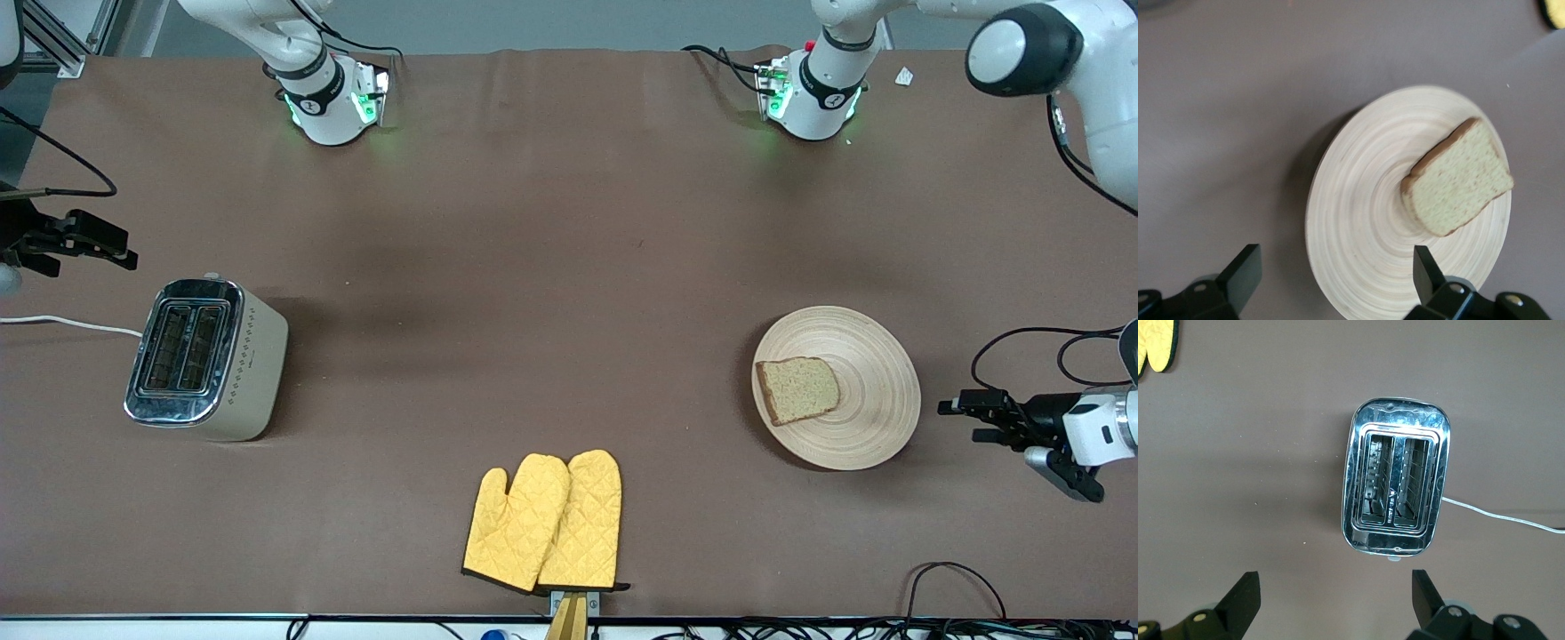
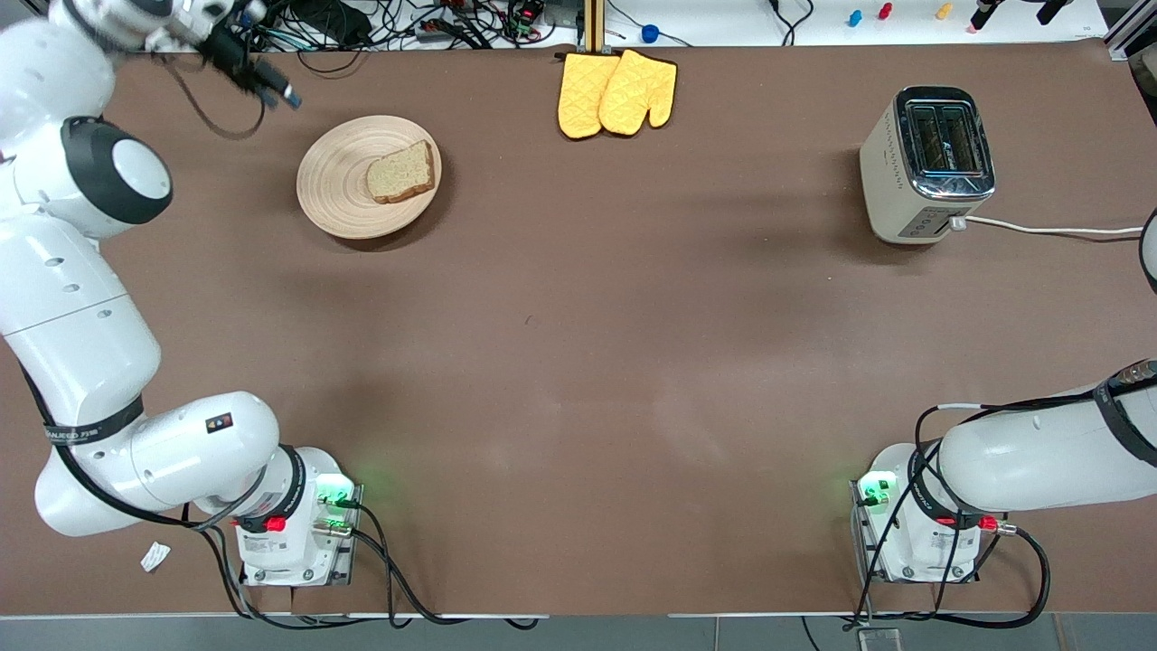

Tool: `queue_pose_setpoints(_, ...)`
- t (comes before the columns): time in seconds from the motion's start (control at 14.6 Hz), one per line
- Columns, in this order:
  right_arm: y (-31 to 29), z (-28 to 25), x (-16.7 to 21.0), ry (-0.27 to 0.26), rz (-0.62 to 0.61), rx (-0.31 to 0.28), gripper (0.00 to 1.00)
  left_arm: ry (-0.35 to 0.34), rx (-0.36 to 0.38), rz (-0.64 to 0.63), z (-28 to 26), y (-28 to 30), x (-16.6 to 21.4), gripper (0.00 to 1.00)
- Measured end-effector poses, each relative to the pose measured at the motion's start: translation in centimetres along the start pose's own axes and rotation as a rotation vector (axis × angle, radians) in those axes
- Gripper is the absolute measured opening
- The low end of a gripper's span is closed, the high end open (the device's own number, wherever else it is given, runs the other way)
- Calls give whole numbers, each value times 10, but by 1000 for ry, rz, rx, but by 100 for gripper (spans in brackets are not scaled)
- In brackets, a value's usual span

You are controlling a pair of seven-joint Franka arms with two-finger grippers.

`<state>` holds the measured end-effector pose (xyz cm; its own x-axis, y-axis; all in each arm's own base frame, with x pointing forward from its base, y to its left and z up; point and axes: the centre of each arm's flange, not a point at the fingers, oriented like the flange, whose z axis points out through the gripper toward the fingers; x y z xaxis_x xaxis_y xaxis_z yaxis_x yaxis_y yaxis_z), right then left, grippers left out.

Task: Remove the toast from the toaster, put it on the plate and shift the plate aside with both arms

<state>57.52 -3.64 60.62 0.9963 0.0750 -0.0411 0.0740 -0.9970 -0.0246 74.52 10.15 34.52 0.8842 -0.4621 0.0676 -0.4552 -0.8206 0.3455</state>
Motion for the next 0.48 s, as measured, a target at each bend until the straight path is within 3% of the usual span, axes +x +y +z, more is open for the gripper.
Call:
queue_pose_setpoints(0.2,0,0,0,0,0,0,100,-12,190,20,-64,92,38,100)
queue_pose_setpoints(0.48,0,0,0,0,0,0,100,47,299,-56,-155,184,36,100)
